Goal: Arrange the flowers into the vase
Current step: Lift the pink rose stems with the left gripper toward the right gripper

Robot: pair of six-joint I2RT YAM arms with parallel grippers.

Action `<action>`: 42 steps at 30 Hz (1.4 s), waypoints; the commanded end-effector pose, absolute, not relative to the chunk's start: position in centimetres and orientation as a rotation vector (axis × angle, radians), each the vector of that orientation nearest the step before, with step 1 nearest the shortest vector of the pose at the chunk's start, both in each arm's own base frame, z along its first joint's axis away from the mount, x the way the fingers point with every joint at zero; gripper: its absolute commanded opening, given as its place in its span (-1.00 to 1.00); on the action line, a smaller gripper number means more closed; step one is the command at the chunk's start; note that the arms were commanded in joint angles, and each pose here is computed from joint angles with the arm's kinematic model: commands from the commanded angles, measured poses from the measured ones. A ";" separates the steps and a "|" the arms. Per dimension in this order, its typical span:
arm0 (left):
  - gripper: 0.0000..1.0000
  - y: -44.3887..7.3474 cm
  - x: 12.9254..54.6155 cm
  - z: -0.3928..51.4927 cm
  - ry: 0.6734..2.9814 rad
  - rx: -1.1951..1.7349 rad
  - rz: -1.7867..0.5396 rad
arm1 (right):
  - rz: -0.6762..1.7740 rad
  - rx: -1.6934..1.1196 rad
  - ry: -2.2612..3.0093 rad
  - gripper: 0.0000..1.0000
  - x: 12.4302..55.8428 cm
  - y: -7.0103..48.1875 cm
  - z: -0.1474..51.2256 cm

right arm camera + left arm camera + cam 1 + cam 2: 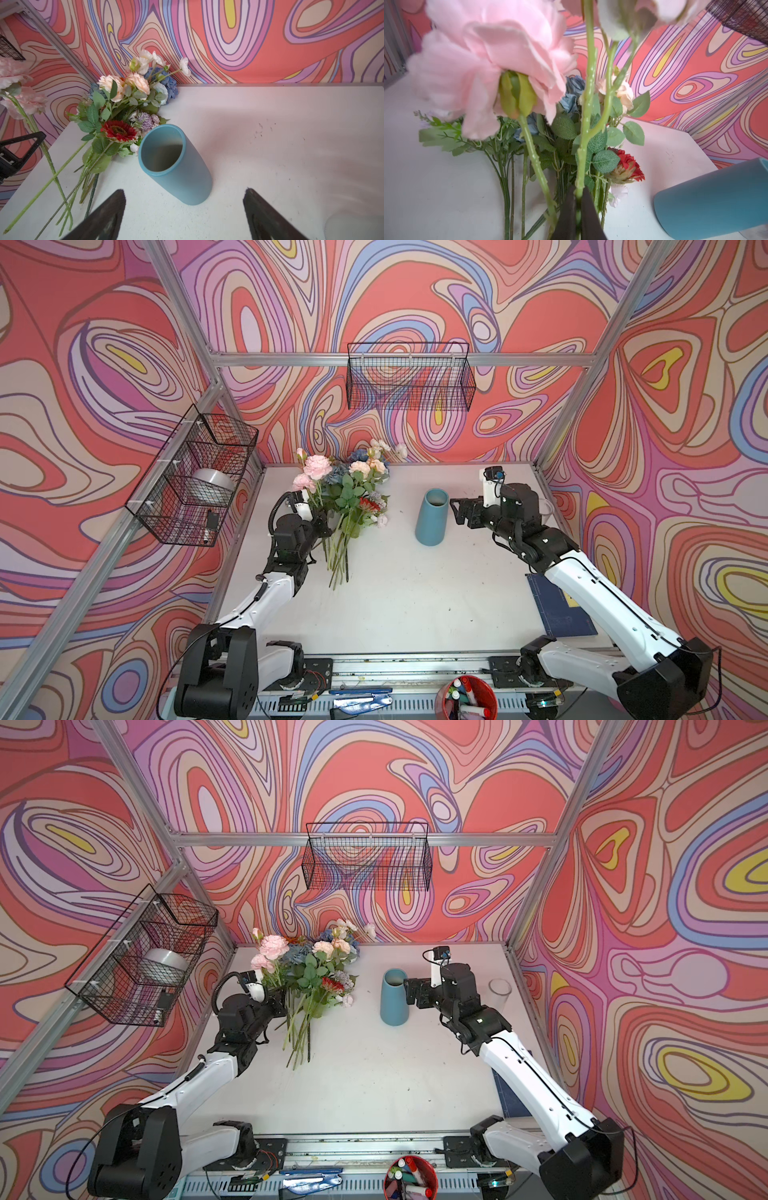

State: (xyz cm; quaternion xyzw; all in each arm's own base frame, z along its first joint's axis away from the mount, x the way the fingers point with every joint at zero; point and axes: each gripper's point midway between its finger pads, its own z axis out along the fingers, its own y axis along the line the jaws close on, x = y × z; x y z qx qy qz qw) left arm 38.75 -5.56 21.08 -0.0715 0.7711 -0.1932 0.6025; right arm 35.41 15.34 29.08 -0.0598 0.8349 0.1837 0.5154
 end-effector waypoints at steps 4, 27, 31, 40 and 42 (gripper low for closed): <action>-1.00 -4.2 38.8 23.9 1.728 -0.149 -0.287 | 0.533 -0.266 1.849 0.78 35.5 17.6 33.7; -1.00 -13.2 37.8 27.8 1.893 0.188 -0.317 | 0.679 -0.595 1.749 0.70 33.7 26.2 35.0; -1.00 -14.0 37.1 29.7 1.843 0.195 -0.400 | 0.733 -0.708 1.720 0.67 32.1 30.5 35.5; -1.00 -15.3 35.3 34.4 1.696 0.182 -0.586 | 0.908 -0.832 1.761 0.55 30.6 38.8 33.3; -1.00 -15.6 34.8 35.4 1.663 0.188 -0.629 | 0.945 -0.832 1.787 0.49 30.9 39.8 32.3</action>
